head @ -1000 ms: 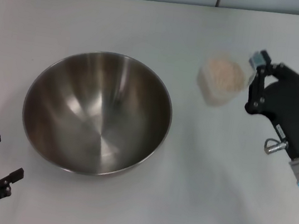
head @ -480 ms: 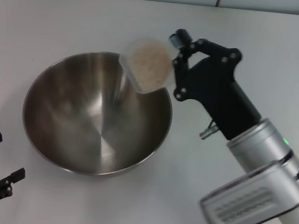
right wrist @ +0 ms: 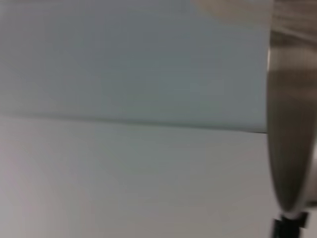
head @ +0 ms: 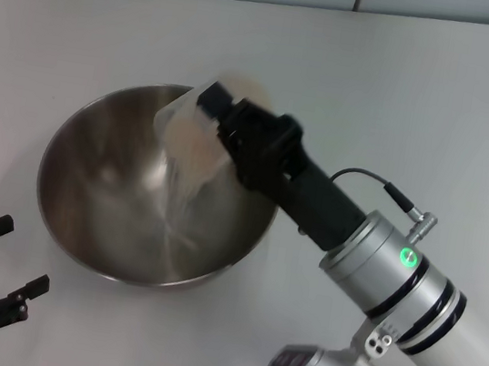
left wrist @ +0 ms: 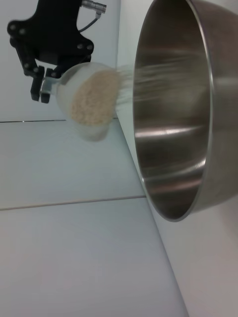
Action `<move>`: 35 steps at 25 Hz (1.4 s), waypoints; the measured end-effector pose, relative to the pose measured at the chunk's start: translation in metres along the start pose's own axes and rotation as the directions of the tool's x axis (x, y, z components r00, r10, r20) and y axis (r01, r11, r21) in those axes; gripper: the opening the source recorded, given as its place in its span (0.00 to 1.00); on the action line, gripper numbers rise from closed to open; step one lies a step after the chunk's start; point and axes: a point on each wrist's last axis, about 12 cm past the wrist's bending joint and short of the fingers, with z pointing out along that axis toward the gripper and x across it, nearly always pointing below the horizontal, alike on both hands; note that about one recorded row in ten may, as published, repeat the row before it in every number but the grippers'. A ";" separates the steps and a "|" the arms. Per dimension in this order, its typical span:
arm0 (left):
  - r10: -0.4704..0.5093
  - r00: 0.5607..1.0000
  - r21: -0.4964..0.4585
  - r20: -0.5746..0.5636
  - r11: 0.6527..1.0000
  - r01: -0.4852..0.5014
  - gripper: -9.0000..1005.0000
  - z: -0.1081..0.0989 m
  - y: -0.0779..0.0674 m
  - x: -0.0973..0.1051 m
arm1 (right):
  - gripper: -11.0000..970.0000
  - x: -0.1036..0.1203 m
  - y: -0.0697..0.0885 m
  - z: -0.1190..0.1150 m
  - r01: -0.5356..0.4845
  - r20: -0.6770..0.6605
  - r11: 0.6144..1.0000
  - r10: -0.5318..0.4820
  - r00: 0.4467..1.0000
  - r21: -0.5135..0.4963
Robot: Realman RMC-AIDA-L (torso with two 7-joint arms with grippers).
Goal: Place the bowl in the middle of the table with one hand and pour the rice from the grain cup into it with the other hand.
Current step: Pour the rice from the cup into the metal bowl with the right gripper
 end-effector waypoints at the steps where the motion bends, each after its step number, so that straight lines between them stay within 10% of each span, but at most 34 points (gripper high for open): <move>1: -0.001 1.000 0.002 0.000 1.000 0.001 0.83 0.000 0.001 -0.001 | 0.03 -0.004 0.001 0.000 0.107 0.034 0.994 -0.107 0.994 -0.005; 11: 0.006 1.000 0.003 0.007 1.000 -0.006 0.83 0.002 0.003 -0.002 | 0.03 -0.010 0.011 0.009 0.565 0.123 0.823 -0.557 0.822 -0.050; 21: 0.013 1.000 0.017 0.009 1.000 -0.013 0.83 0.006 0.004 -0.004 | 0.03 -0.019 0.015 0.012 0.793 0.191 0.609 -0.777 0.600 -0.013; 35: 0.011 1.000 0.017 0.008 1.000 -0.011 0.83 0.005 0.004 -0.003 | 0.03 -0.022 0.016 0.014 0.830 0.221 0.557 -0.812 0.540 0.019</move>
